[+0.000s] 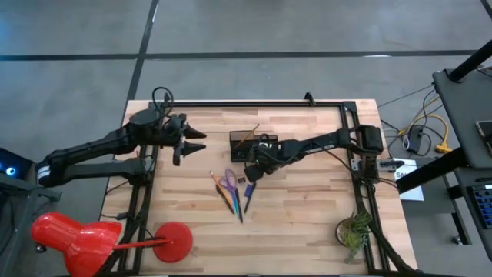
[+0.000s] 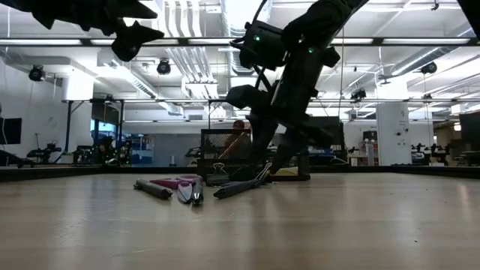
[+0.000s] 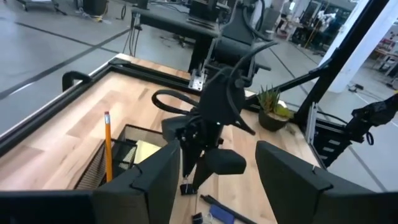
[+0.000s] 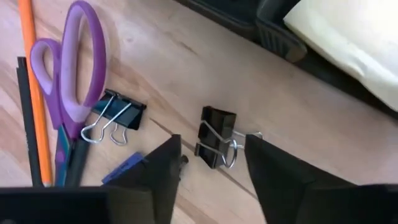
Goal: Pick and place office supplies into organizer
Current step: Put the middle right black binder clip into the black desk organizer
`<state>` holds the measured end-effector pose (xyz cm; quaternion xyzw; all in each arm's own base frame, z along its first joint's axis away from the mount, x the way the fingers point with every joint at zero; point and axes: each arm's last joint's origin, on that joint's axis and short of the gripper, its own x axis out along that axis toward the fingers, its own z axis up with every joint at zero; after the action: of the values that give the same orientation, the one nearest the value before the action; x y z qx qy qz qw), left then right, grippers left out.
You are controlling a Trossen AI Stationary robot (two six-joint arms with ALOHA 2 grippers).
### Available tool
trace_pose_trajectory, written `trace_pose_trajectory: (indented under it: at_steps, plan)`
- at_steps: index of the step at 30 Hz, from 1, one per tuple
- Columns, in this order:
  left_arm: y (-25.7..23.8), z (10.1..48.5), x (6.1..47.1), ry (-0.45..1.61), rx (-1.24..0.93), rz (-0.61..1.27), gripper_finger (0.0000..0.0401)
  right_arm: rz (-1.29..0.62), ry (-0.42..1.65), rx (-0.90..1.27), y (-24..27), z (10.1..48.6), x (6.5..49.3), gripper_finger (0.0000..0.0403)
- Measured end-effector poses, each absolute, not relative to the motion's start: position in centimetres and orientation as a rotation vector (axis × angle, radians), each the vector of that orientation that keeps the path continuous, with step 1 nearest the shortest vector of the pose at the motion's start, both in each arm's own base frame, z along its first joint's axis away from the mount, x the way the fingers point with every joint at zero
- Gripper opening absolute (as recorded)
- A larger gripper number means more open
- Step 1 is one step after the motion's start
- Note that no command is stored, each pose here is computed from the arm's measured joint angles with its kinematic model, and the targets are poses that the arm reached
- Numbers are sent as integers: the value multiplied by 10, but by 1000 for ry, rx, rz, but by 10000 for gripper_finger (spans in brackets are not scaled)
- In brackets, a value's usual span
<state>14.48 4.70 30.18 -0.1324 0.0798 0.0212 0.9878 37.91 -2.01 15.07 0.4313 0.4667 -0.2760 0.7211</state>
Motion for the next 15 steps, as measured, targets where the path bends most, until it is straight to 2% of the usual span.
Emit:
trace_pose_trajectory:
  at_steps: [10,15]
  plan:
    - [48,299,148,185,-271,47,196,-616,1045,936,-18,151,377,21]
    - [48,298,148,189,-244,45,196,-594,980,887,-15,181,384,8]
